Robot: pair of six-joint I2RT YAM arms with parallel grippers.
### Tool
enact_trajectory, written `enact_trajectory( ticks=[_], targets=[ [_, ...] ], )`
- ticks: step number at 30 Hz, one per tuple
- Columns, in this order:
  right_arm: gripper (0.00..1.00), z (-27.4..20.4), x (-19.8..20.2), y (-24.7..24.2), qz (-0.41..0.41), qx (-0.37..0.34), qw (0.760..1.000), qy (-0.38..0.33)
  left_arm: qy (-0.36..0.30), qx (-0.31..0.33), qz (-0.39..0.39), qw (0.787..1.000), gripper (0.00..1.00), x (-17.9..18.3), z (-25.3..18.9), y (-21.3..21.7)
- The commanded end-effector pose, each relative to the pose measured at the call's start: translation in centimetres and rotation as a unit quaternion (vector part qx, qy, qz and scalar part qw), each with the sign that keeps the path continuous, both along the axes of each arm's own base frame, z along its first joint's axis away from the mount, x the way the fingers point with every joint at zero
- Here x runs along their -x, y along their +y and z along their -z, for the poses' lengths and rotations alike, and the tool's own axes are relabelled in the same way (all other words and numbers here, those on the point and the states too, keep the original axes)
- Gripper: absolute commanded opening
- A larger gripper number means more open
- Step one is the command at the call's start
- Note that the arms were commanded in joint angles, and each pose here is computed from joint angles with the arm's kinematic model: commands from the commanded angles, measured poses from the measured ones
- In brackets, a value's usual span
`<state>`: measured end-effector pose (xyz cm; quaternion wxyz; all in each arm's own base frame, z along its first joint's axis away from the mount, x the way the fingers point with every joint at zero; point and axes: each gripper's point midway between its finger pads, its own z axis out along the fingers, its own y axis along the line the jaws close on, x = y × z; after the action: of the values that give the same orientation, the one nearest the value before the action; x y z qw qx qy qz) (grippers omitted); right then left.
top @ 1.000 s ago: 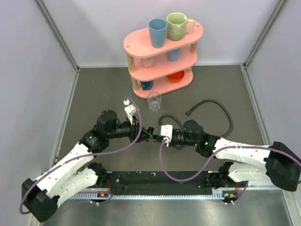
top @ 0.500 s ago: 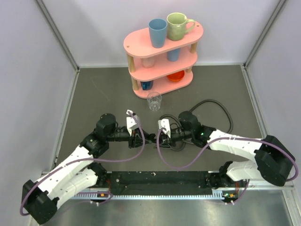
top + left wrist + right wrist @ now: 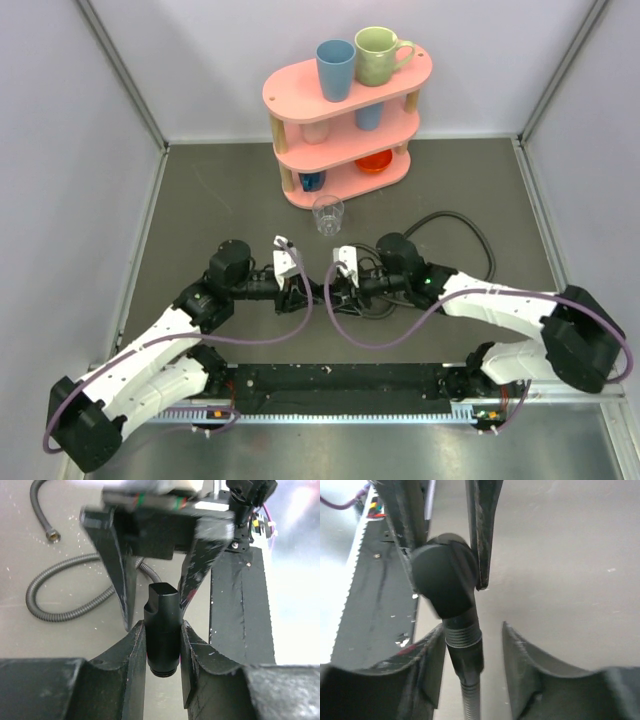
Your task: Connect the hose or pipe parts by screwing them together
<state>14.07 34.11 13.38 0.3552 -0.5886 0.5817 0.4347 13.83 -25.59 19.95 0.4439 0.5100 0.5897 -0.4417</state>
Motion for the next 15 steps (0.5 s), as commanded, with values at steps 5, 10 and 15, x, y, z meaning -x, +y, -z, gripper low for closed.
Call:
enact_trajectory(
  ticks=[5, 10, 15],
  targets=[
    [0.57, -5.4, -5.0, -2.3, 0.159, -0.061, 0.974, -0.151, 0.190, 0.121, -0.120, 0.967, 0.00, -2.0, -7.1, -1.4],
    [0.59, -6.5, -4.6, -3.7, 0.193, -0.063, 0.954, -0.223, 0.347, 0.162, -0.251, 0.889, 0.00, -3.9, -9.0, -0.2],
    [0.59, -9.3, -4.0, -3.7, 0.230, -0.126, 0.913, -0.312, 0.442, 0.179, -0.366, 0.799, 0.00, -5.0, -8.5, 2.2]
  ],
)
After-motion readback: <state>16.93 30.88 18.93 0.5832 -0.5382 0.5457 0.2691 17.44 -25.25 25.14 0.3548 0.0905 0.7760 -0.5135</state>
